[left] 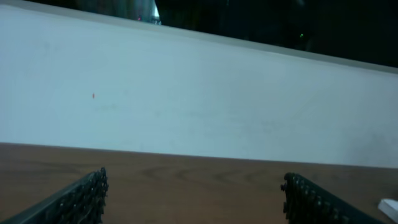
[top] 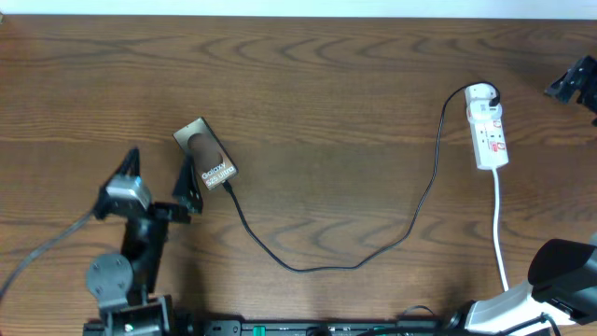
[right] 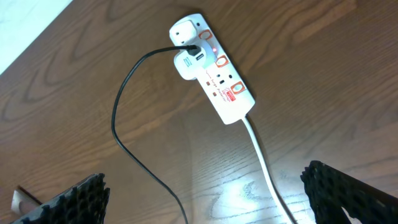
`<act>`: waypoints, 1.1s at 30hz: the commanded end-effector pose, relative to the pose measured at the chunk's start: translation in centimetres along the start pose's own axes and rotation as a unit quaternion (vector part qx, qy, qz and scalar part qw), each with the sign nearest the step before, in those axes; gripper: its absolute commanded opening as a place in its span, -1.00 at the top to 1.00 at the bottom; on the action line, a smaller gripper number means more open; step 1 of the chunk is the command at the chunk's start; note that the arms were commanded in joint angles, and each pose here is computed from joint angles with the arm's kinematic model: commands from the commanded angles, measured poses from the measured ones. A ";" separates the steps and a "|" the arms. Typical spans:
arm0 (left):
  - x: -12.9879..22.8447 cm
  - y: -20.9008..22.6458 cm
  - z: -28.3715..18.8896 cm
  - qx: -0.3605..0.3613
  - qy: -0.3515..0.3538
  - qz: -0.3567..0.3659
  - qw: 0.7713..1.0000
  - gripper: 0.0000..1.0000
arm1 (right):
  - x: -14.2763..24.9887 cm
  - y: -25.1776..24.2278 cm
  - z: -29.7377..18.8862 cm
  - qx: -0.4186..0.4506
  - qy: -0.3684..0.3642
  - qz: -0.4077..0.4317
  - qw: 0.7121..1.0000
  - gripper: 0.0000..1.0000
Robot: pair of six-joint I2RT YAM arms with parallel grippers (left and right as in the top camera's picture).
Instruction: Plug charger to phone and switch on socket
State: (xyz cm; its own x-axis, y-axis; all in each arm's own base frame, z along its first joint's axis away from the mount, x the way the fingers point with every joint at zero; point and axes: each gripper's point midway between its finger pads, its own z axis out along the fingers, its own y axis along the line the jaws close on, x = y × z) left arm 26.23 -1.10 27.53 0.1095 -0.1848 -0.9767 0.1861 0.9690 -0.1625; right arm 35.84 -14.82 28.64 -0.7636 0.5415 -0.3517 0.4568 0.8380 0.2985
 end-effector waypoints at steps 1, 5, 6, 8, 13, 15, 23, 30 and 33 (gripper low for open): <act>1.1 -0.5 -1.3 0.013 -0.024 0.018 0.999 -0.77 | 0.0 0.4 -0.3 -0.001 -0.004 -0.001 1.000 -0.99; 2.8 -0.6 -2.4 0.017 -0.041 0.024 0.999 -0.77 | 0.0 0.4 -0.3 -0.001 -0.004 -0.001 1.000 -0.98; 3.3 -0.5 -2.6 0.018 -0.045 0.026 0.998 -0.76 | 0.0 0.4 -0.3 -0.001 -0.004 -0.001 1.000 -0.99; 4.0 -0.5 -2.9 0.017 -0.043 0.025 0.999 -0.76 | 0.0 0.4 -0.3 -0.001 -0.004 -0.001 1.000 -0.99; 5.8 -0.1 -3.0 0.009 -0.009 0.012 1.000 -0.76 | 0.0 0.4 -0.3 -0.001 -0.004 -0.001 1.000 -0.98; 8.3 0.4 -3.0 -0.001 0.042 -0.007 0.999 -0.76 | 0.0 0.4 -0.3 -0.001 -0.004 -0.001 1.000 -0.99; 12.6 1.0 -3.8 -0.019 0.128 -0.038 0.991 -0.76 | 0.0 0.4 -0.3 -0.001 -0.004 -0.001 1.000 -0.99; 12.6 1.0 -3.8 -0.019 0.127 -0.038 0.991 -0.76 | 0.0 0.4 -0.3 -0.001 -0.004 -0.001 1.000 -0.99; 12.5 2.4 -3.9 -0.059 0.122 -0.033 0.990 -0.76 | 0.0 0.4 -0.3 -0.001 -0.004 -0.001 1.000 -0.99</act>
State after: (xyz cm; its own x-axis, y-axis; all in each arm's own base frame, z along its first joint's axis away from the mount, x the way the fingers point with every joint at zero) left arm 24.25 -1.37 16.02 -0.1065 -0.2240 -0.9688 0.1336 0.9622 -0.2372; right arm 35.84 -14.85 28.63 -0.7635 0.5415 -0.3518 0.4573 0.8381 0.2975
